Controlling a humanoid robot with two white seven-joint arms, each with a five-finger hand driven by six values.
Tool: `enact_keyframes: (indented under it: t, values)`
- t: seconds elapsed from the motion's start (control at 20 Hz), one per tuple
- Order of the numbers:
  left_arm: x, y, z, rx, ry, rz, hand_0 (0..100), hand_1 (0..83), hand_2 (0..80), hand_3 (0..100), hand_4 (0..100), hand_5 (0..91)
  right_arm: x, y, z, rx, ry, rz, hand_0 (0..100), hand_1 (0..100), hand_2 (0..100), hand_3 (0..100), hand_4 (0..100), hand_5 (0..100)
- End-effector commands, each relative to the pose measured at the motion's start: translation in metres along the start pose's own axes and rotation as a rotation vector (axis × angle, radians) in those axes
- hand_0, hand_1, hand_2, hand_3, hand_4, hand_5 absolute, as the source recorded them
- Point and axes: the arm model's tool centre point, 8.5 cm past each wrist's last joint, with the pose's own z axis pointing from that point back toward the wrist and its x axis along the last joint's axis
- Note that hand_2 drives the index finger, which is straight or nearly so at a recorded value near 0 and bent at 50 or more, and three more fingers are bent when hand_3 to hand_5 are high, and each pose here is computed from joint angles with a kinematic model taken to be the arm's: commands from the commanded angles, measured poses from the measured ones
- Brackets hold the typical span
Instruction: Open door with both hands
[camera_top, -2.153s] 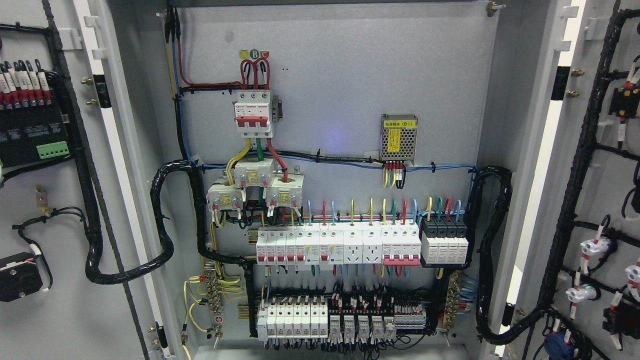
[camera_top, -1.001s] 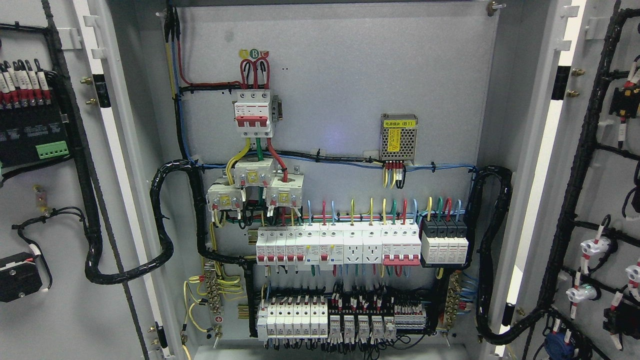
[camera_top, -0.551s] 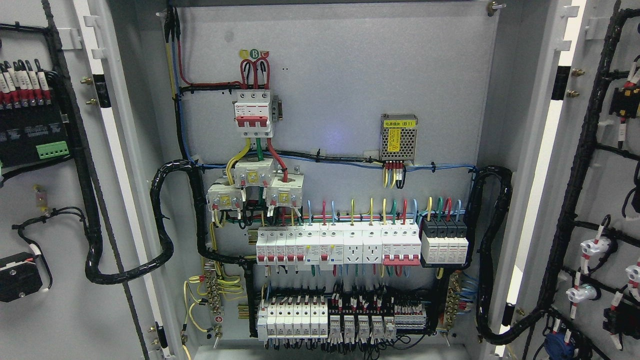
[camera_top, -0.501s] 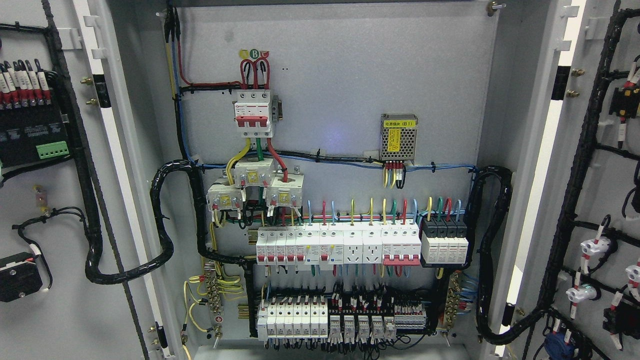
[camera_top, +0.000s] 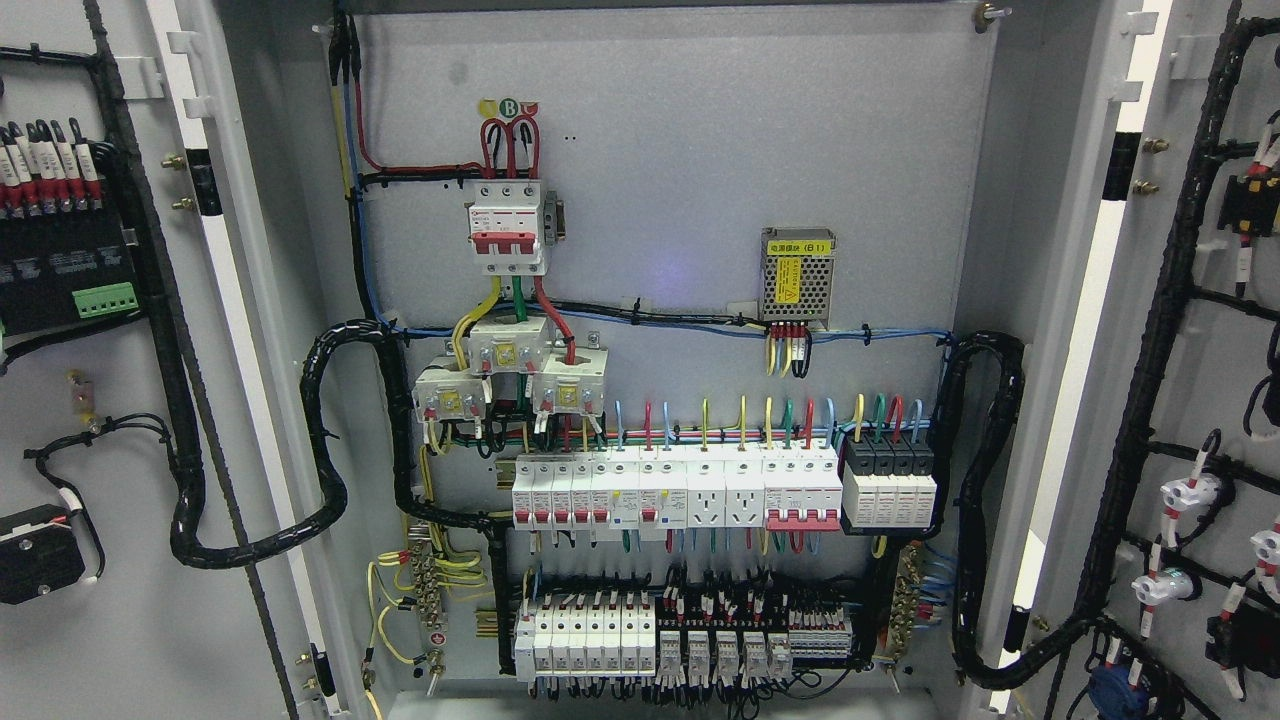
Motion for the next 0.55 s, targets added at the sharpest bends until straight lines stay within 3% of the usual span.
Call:
enact_keyframes:
  t: [0.0,0.2,0.5]
  values:
    - [0.0173,-0.0213,-0.0086,-0.024,-0.027,0.038,0,0.0,0.0,0,4,0.0,-0.0002,0.0042,0.0002,0.004,0.014,0.009,0,0,0,0,0,0]
    - [0.0187,-0.0147,-0.0088,0.039,-0.022,0.035,0,0.0,0.0,0,4,0.0,-0.0001,0.0042,0.0002,0.004,0.014,0.012,0,0,0,0,0,0]
    - [0.0187,-0.0142,-0.0088,0.045,-0.022,0.035,0,0.0,0.0,0,4,0.0,-0.0003,0.0043,0.0002,0.005,0.016,0.009,0,0,0,0,0,0]
